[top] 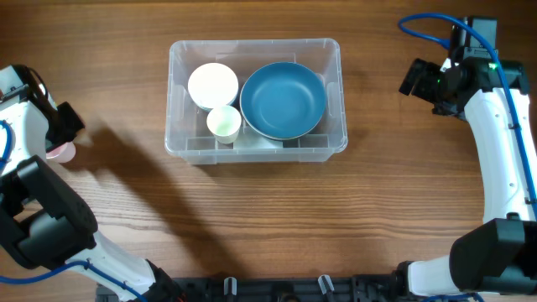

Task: Pack container
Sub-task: 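Move left gripper to the pink cup and grasp it, then carry the pink cup into the bin and drop it in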

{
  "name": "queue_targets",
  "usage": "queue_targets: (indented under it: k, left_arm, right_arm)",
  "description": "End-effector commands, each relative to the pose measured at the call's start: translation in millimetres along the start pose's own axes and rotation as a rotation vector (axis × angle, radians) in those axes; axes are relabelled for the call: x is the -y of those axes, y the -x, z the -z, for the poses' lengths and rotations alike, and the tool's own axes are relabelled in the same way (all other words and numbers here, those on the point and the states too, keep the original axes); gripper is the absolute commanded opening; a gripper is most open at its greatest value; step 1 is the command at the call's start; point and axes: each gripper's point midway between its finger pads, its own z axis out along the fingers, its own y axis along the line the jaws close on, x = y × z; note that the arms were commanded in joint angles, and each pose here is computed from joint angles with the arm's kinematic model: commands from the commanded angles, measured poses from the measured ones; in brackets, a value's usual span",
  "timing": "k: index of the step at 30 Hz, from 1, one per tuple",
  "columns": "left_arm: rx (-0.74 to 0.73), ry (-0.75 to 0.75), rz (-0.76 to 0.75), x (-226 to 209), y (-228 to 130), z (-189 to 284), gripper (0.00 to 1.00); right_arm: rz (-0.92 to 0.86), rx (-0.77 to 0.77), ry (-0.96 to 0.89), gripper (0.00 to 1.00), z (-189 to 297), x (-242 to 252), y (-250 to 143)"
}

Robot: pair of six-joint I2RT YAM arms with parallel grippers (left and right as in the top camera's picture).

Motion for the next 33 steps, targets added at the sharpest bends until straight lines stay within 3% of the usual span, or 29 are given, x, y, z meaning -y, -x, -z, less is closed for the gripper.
queue_targets:
  k: [1, 7, 14, 18, 21, 23, 27, 33]
  left_arm:
    - [-0.01, -0.002, -0.001, 1, -1, -4, 0.04]
    - [0.08, -0.043, -0.054, 30, 14, 30, 0.04]
    - [0.368, -0.218, -0.266, 135, 19, 160, 0.04]
    - [0.54, -0.358, -0.393, 185, -11, 252, 0.04]
    - [0.656, -0.509, -0.517, 215, -62, 327, 0.04]
    - [0.675, -0.581, -0.591, 227, -93, 352, 0.04]
    - [0.545, -0.594, -0.743, 247, -144, 337, 0.04]
    - [0.307, -0.479, -0.832, 274, -163, 262, 0.04]
  right_arm:
    - [-0.006, 0.028, -0.003, 1.0, 8, 1, 4]
    - [-0.006, 0.028, -0.003, 1.0, 8, 1, 4]
    - [-0.005, 0.028, -0.003, 0.99, 8, 1, 4]
    - [-0.006, 0.028, -0.003, 1.0, 8, 1, 4]
    - [-0.005, 0.028, -0.003, 1.0, 8, 1, 4]
    - [-0.006, 0.028, -0.003, 1.0, 8, 1, 4]
    - [-0.006, 0.028, -0.003, 1.0, 8, 1, 4]
    - [-0.005, 0.028, -0.003, 1.0, 8, 1, 4]
